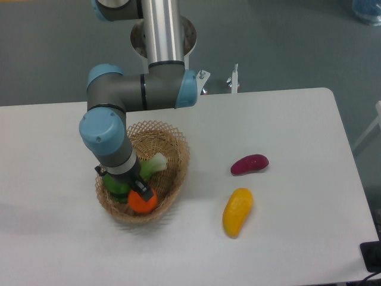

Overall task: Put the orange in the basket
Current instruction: 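Open the gripper to release the orange beside the bok choy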

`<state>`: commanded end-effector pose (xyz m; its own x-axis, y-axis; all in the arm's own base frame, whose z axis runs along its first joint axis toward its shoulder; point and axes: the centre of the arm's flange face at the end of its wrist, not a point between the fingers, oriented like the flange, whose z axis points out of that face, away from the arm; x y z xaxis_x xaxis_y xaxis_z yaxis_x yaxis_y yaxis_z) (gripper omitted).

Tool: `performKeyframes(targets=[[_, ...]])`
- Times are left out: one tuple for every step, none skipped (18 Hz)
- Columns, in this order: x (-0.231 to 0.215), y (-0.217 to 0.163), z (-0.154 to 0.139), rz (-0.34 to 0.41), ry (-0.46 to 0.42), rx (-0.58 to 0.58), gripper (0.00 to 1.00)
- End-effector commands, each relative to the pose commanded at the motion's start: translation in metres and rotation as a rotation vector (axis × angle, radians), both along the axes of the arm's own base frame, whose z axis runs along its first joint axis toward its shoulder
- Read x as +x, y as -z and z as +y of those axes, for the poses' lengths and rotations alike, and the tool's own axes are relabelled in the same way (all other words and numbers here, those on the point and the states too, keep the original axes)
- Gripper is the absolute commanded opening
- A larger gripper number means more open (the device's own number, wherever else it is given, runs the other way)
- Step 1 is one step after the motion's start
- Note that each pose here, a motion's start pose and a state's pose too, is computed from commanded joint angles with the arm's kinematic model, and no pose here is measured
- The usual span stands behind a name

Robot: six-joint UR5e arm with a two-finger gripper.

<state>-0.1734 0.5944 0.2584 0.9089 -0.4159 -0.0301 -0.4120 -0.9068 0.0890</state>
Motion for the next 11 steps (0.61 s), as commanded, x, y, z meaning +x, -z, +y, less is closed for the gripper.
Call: performKeyframes(targets=[[0.001,-0.002,0.0,-0.005,0.0,0.006,1.0],[0.001,-0.004,0.0,-0.007,-0.002,0.009,1.0],[0.002,-0.007,0.0,-0.008,-0.002,0.018,1.0],[0.001,-0.008,0.0,-0.007,-0.005,0.025,1.0],[-0.001,-0.009,0.0,-0.005,-0.006,0.029,1.0],[-0.005,-0.014,0.001,0.0,-0.011,0.038,1.0],[-0.013,-0.024,-0.005,0.012,-0.024,0.061,1.0],[-0.024,-0.029,-0.009,0.025,-0.044,0.082,1.0],[-0.033,-0.034,-0.011,0.038,-0.059,0.105,1.0],[-0.045,-0.038,-0.012,0.053,-0.076,0.128,1.0],[-0.063,-0.042,-0.017,0.069,-0.106,0.148,1.0]])
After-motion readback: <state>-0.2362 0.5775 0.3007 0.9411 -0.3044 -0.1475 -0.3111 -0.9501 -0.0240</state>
